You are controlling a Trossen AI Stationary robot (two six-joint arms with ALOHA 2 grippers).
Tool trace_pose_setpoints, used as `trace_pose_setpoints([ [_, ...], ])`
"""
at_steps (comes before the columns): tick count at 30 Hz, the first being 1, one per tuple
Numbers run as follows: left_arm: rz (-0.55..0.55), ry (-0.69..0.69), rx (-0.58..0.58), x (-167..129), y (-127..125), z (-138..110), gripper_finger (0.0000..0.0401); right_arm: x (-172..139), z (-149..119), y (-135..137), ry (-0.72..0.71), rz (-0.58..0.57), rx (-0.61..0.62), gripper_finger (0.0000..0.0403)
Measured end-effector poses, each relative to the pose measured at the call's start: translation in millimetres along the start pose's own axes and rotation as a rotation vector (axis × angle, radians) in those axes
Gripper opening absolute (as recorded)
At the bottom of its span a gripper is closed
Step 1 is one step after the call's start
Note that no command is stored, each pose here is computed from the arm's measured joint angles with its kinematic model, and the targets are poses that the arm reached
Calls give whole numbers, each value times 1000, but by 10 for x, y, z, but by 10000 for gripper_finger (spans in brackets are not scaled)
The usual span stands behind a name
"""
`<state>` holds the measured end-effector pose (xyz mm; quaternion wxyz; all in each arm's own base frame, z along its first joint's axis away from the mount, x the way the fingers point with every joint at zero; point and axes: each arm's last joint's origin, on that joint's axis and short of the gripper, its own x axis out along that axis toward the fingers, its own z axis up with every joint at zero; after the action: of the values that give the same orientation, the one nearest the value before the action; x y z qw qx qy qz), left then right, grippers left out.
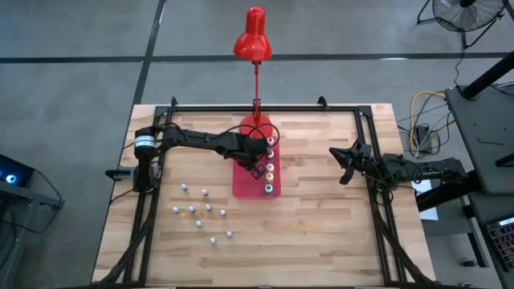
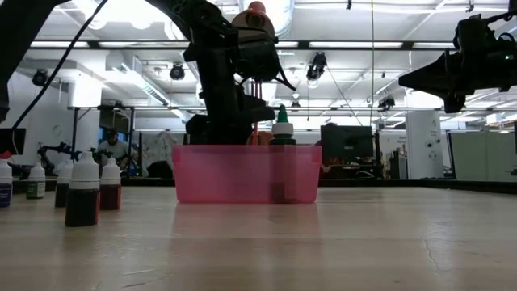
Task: Pick & Place food coloring
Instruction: Put the small pink food coloring bottle into the pink bin, then put the small red food coloring bottle into the pink bin
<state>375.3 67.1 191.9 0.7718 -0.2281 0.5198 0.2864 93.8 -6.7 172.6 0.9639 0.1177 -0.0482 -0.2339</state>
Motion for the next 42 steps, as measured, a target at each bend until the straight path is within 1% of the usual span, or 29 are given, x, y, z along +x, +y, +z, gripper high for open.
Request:
trace_pose_setpoints([
  [4,-6,4,5,0,-2,-1,57,0,0,0,0,0,0,9],
  [15,1,17,-2,-5,-6,-20,146,0,0,0,0,0,0,9],
  [20,0,17,0,-54,-3,-27,165,0,0,0,0,0,0,9],
  [23,-16,-4,12,-148,-15,-27,169,0,0,0,0,0,0,9],
  [27,-53,-51,24,-396,-32,-36,170,0,0,0,0,0,0,9],
  [32,-130,-158,35,-900,-6,-49,170,0,0,0,0,1,0,9],
  [34,-162,-198,71,-1105,-13,-93,170,0,0,0,0,-1,0,9],
  [38,-234,-256,219,-1487,-94,-298,170,0,1,-1,-1,-1,0,9],
  [42,-297,-270,418,-1764,-230,-596,170,0,0,0,0,1,0,9],
])
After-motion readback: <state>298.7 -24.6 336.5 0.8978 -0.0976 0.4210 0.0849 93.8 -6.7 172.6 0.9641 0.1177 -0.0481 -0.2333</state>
